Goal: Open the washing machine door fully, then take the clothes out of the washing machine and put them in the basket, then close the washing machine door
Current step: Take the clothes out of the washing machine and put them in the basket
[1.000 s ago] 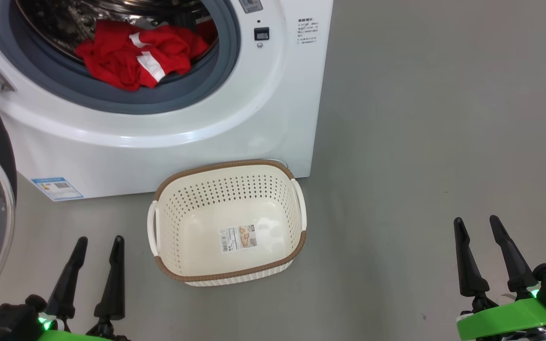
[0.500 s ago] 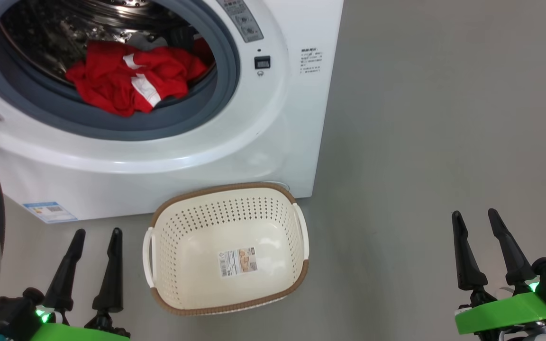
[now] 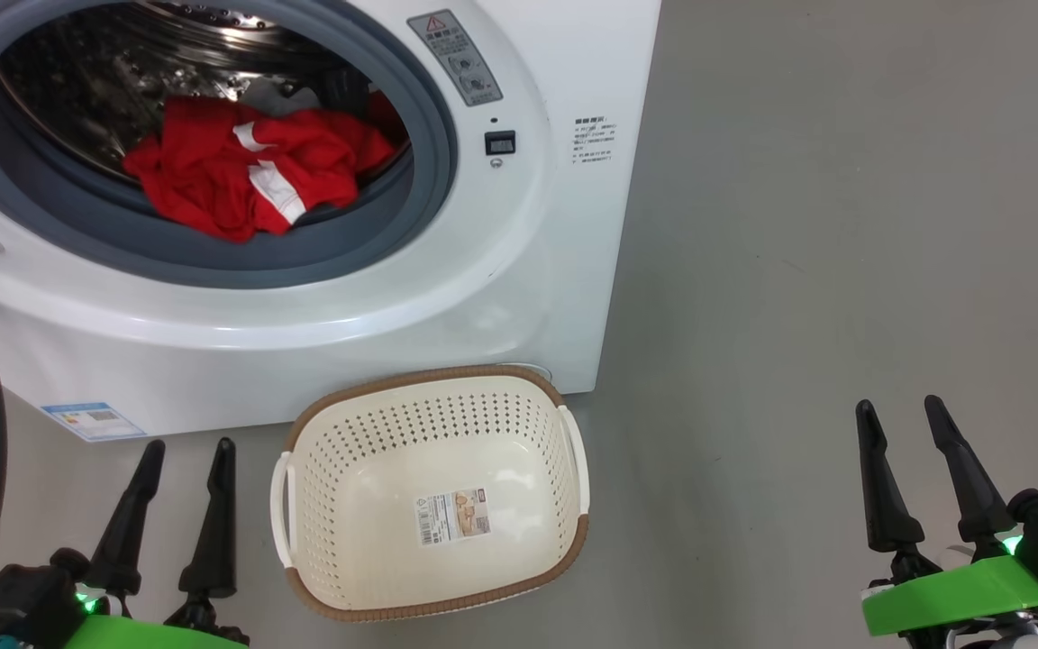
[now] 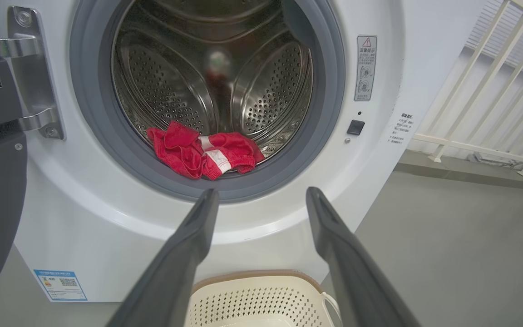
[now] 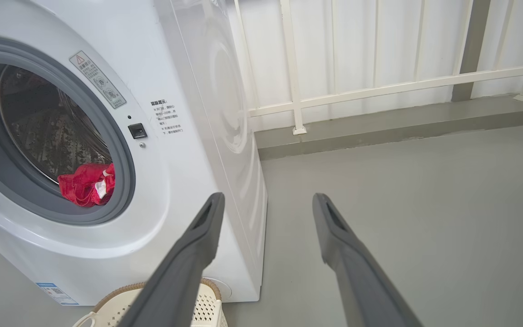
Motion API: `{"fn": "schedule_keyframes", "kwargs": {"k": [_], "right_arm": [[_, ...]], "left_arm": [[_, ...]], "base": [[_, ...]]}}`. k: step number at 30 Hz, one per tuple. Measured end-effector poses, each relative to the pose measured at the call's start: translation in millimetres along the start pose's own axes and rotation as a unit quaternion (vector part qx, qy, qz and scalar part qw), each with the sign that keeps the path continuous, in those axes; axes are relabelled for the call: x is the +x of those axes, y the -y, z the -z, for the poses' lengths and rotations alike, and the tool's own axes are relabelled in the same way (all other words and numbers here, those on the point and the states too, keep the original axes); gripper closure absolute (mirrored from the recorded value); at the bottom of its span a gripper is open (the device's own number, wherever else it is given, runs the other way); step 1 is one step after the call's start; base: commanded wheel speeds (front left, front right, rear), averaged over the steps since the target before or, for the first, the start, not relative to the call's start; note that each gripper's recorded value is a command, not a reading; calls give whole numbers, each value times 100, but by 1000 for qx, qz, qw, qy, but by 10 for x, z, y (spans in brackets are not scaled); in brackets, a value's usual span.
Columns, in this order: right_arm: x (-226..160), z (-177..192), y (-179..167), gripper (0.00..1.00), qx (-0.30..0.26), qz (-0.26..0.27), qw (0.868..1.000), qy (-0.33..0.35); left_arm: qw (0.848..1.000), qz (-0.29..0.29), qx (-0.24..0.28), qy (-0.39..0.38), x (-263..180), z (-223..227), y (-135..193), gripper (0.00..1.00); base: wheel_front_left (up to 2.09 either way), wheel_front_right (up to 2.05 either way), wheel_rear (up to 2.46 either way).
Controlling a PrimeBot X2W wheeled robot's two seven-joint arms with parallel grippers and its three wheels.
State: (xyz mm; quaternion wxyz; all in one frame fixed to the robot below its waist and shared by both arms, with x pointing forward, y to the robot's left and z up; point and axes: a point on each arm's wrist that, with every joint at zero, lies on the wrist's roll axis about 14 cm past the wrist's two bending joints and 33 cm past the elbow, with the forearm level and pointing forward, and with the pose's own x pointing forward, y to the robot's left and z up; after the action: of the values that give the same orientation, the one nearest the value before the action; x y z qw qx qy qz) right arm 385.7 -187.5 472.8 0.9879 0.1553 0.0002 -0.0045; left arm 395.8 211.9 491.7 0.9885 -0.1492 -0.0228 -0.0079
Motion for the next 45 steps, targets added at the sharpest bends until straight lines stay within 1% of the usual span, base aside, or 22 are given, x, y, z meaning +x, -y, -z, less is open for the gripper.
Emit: {"fn": "schedule_keyframes", "kwargs": {"k": [9, 13, 16, 21, 29, 35, 36, 41, 45], "right_arm": [[-1, 27, -26, 0, 1, -4, 1000, -4], [5, 70, -18, 0, 1, -2, 1000, -10], [12, 120, -11, 0, 1, -1, 1000, -17], [97, 162, -5, 0, 1, -1, 1000, -21], [259, 248, 42, 0, 9, 6, 1000, -27], [356, 304, 161, 0, 8, 21, 999, -30], [375, 326, 207, 0, 8, 27, 999, -32], [409, 387, 312, 0, 4, 41, 998, -39], [436, 422, 377, 0, 3, 49, 998, -42]], "left_arm": [[1000, 2, 22, -17, -13, 100, -10, 0], [998, 1, 47, -38, 3, 223, -46, 0], [997, 13, 71, -41, 115, 253, -1, 0], [991, 35, 123, -43, 401, 282, 74, 0], [981, 64, 181, -42, 987, 355, 193, 0], [971, 65, 224, -44, 1407, 446, 183, 0], [968, 68, 237, -47, 1537, 499, 187, 0], [956, 72, 275, -69, 1796, 709, 144, 0], [951, 71, 292, -77, 2006, 810, 122, 0]], "base": [[0, 0, 0], [0, 0, 0], [0, 0, 0], [0, 0, 0], [0, 0, 0], [0, 0, 0], [0, 0, 0], [0, 0, 0], [0, 0, 0]]}}
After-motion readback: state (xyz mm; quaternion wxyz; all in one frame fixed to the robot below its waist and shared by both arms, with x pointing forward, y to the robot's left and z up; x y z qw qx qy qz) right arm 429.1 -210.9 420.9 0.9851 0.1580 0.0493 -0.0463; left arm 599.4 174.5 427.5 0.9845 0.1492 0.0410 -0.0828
